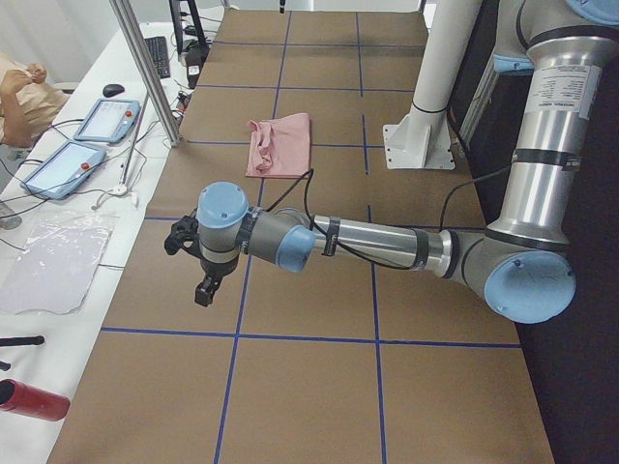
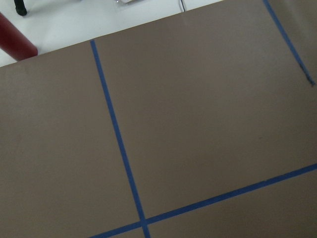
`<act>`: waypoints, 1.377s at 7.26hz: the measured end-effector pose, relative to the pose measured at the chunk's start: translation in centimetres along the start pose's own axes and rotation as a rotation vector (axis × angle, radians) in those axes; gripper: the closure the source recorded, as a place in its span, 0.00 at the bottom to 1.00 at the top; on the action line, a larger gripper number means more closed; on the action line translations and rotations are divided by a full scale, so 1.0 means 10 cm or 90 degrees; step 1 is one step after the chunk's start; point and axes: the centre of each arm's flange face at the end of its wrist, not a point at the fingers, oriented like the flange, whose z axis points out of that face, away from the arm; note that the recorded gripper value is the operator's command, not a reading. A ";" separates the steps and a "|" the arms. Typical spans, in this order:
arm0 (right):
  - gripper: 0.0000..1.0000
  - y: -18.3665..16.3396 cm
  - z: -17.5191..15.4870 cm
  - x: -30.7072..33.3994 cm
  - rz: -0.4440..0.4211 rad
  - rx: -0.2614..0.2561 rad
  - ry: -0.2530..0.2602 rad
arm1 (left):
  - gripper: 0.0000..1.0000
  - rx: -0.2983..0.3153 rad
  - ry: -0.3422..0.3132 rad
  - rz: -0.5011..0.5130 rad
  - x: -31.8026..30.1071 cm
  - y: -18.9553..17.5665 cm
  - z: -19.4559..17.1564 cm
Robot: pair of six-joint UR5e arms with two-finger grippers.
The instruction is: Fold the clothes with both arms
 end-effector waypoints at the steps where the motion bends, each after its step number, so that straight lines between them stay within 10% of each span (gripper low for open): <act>1: 0.00 -0.02 -0.03 0.05 -0.014 -0.020 0.009 | 0.00 -0.016 0.001 -0.016 -0.09 0.08 0.00; 10: 0.00 0.08 -0.43 0.31 -0.030 -0.079 0.030 | 0.00 -0.101 -0.002 -0.078 -0.59 0.56 0.47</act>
